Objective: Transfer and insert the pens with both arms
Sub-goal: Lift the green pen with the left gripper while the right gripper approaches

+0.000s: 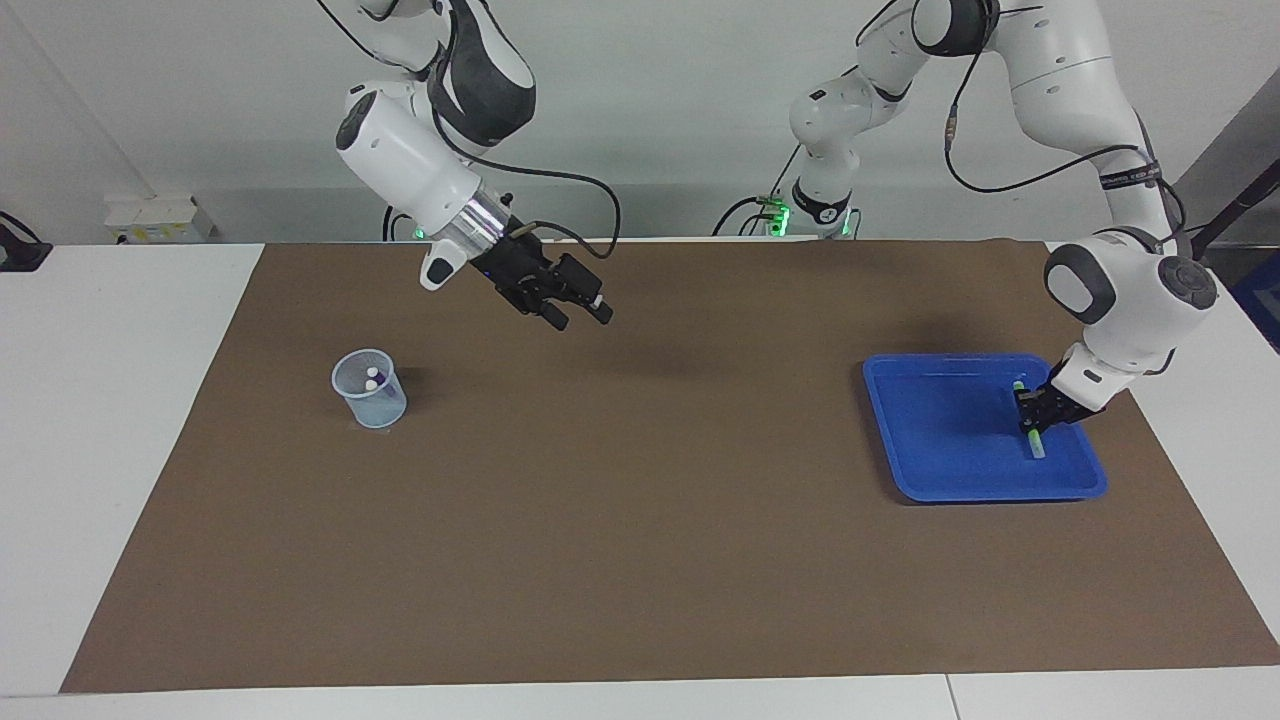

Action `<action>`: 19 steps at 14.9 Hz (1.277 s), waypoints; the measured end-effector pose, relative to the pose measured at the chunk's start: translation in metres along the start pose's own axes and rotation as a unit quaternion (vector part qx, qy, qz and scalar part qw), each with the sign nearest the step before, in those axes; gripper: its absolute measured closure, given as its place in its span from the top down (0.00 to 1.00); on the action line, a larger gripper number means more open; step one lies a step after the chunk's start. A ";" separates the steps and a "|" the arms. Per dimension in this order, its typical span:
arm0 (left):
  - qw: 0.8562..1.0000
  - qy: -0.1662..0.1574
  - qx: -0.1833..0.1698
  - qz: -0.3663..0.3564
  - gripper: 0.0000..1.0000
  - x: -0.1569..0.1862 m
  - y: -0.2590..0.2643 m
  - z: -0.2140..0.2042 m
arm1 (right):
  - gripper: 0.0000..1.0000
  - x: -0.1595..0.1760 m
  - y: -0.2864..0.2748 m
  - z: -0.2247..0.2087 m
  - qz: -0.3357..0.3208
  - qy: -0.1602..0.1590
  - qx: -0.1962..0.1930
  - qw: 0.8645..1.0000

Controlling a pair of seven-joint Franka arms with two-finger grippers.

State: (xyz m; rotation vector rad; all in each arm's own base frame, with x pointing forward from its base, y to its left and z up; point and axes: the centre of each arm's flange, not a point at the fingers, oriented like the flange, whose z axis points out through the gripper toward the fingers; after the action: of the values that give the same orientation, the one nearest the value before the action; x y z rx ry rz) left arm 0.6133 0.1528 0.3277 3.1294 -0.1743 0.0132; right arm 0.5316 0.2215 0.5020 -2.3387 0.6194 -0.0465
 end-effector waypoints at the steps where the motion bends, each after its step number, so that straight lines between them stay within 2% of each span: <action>1: 1.000 -0.005 -0.001 -0.017 0.18 0.003 0.011 -0.010 | 1.00 -0.004 -0.004 0.004 0.006 0.002 0.002 1.000; 3: 0.998 -0.010 -0.012 -0.063 0.18 0.005 0.033 -0.030 | 1.00 -0.012 -0.009 0.011 0.012 0.001 0.002 1.000; 5: 0.992 -0.013 -0.037 -0.124 0.18 0.003 0.051 -0.052 | 1.00 -0.020 -0.015 0.015 0.022 0.005 0.007 1.000; 8: 0.970 -0.023 -0.075 -0.229 0.18 -0.002 0.078 -0.082 | 1.00 -0.034 -0.025 0.023 0.041 0.006 0.012 0.999; 11: 0.931 -0.042 -0.116 -0.344 0.18 -0.004 0.112 -0.107 | 1.00 -0.044 -0.030 0.028 0.054 0.001 0.012 0.998; 14: 0.883 -0.070 -0.149 -0.440 0.18 -0.005 0.148 -0.126 | 1.00 -0.047 -0.032 0.029 0.053 -0.001 0.012 0.999; 19: 0.806 -0.121 -0.184 -0.549 0.18 -0.007 0.210 -0.146 | 1.00 -0.047 -0.036 0.027 0.050 0.007 0.018 0.999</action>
State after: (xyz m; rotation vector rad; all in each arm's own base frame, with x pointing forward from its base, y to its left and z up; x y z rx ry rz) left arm 0.5820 -0.0538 0.4752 2.3581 1.4169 -0.3660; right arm 0.5103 0.2827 0.5111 -2.2702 0.7364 -0.0282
